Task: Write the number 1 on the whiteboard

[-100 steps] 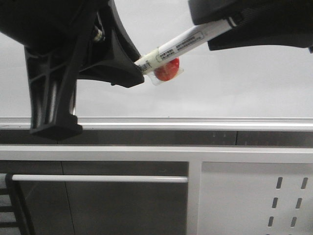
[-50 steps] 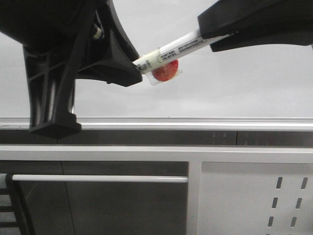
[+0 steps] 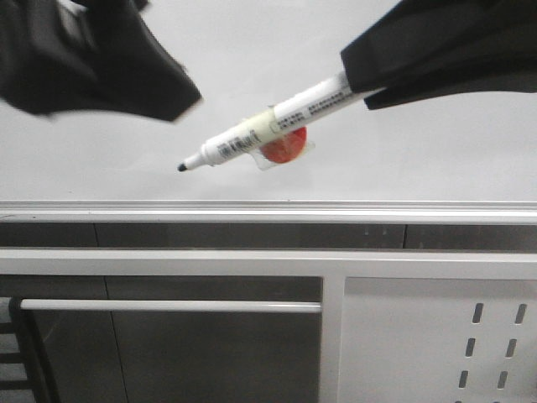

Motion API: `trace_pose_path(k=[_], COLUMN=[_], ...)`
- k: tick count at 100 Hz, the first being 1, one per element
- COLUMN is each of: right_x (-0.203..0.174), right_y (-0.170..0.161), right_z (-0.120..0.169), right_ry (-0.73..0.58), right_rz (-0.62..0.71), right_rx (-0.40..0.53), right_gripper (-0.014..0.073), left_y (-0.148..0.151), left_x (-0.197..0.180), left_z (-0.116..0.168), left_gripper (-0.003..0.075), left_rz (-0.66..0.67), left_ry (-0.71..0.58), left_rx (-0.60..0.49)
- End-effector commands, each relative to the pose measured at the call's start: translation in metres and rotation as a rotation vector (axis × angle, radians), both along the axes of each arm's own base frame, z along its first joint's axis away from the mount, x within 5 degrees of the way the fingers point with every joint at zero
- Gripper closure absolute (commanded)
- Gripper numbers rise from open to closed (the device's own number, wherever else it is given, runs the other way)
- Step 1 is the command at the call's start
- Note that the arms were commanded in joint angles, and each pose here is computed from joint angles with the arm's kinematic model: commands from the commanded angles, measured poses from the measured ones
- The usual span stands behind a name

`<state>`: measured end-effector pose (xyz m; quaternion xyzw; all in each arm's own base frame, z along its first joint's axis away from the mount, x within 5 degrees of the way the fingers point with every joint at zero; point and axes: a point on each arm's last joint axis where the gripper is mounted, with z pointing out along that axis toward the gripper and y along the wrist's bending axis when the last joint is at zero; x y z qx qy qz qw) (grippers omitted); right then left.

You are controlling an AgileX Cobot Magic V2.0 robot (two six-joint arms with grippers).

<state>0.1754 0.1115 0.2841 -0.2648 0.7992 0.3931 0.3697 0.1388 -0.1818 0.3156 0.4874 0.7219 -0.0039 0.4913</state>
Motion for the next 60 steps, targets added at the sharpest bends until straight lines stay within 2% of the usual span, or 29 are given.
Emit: trace_pose_path(k=[1, 13, 25, 36, 40, 43, 47, 50, 60], right_x=[0.001, -0.005, -0.017, -0.032, -0.038, -0.042, -0.048, -0.052, -0.066], right_y=[-0.002, -0.008, -0.019, -0.030, -0.034, -0.037, -0.040, -0.043, -0.050], right_z=[0.015, 0.019, 0.023, 0.020, 0.018, 0.016, 0.013, 0.011, 0.006], right_ry=[-0.099, -0.209, -0.321, -0.387, -0.407, -0.419, -0.436, -0.449, -0.491], right_rz=[-0.008, -0.042, -0.134, -0.225, -0.253, -0.271, -0.298, -0.315, -0.357], right_rx=[-0.005, -0.053, -0.089, -0.105, -0.108, -0.110, -0.112, -0.113, -0.107], right_gripper=[0.0655, 0.0645, 0.0645, 0.0645, 0.0644, 0.0644, 0.0644, 0.0644, 0.0644], left_y=[0.014, 0.037, 0.059, 0.073, 0.076, 0.078, 0.080, 0.081, 0.084], left_x=[-0.011, -0.024, -0.035, -0.044, -0.047, -0.049, -0.052, -0.053, -0.059], left_z=[0.028, 0.040, 0.044, 0.041, 0.037, 0.035, 0.030, 0.028, 0.019], left_gripper=[0.0181, 0.0216, 0.0305, 0.0456, 0.0551, 0.0594, 0.0699, 0.0742, 0.0738], left_rz=[0.045, 0.115, 0.128, 0.126, 0.129, 0.129, 0.129, 0.127, 0.099], left_ry=[0.037, 0.109, 0.105, 0.124, 0.156, 0.167, 0.201, 0.212, 0.237], left_rx=[-0.180, -0.328, -0.404, -0.452, -0.467, -0.475, -0.487, -0.496, -0.539])
